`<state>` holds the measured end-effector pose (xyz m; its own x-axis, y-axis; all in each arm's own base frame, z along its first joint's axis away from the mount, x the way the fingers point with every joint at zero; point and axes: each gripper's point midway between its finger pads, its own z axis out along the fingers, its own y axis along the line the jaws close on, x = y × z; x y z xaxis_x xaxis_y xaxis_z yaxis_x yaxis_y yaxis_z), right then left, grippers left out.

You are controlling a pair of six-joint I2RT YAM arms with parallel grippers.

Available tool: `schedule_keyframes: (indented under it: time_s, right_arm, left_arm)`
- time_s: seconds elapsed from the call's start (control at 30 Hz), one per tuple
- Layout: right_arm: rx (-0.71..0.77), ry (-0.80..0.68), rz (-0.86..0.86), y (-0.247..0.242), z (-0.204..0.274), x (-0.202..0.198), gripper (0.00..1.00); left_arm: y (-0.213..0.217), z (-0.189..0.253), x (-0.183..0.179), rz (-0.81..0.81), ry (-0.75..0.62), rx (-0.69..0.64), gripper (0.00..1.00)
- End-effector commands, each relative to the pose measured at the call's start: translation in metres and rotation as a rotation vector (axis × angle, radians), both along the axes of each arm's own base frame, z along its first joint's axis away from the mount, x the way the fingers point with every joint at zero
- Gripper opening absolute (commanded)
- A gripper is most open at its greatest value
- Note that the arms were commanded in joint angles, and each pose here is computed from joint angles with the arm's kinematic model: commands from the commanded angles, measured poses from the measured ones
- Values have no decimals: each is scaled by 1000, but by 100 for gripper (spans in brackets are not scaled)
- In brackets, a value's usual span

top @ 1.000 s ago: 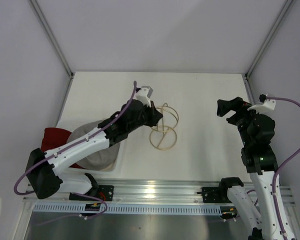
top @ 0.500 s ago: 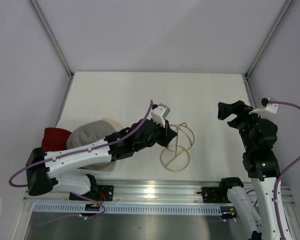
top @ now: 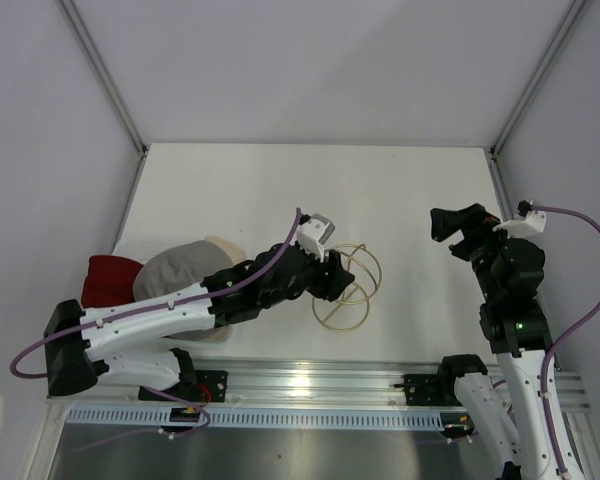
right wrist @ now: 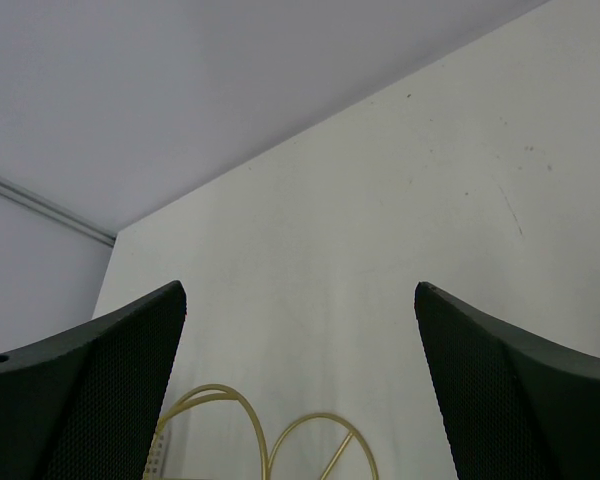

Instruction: Stack the hats

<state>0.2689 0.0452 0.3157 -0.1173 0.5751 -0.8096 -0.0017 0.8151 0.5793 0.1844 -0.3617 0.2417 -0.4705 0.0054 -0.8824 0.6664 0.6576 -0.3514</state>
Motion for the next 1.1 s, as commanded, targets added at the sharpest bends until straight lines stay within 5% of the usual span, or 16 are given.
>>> schedule_keyframes:
  time_s: [0.0,0.13,0.33,0.67,1.07]
  right_arm:
    - [-45,-95,68,9,19,-2,100]
    - [-95,-115,120,16,23,-6,99]
    - [-109,-117,147,20,22,-6,99]
    - [-69,-92,243,38,13,0,99]
    - [-58,-65,273,44,3,4,99]
  left_arm:
    - [11,42,-10,-20,-31,-60,64]
    - [40,66,-18,-1,-39,-48,99]
    - [84,104,-35,6,-46,-100,99]
    - [262,33,51,801,204,-92,100]
    - [327,-25,-4,1134,453,73,96]
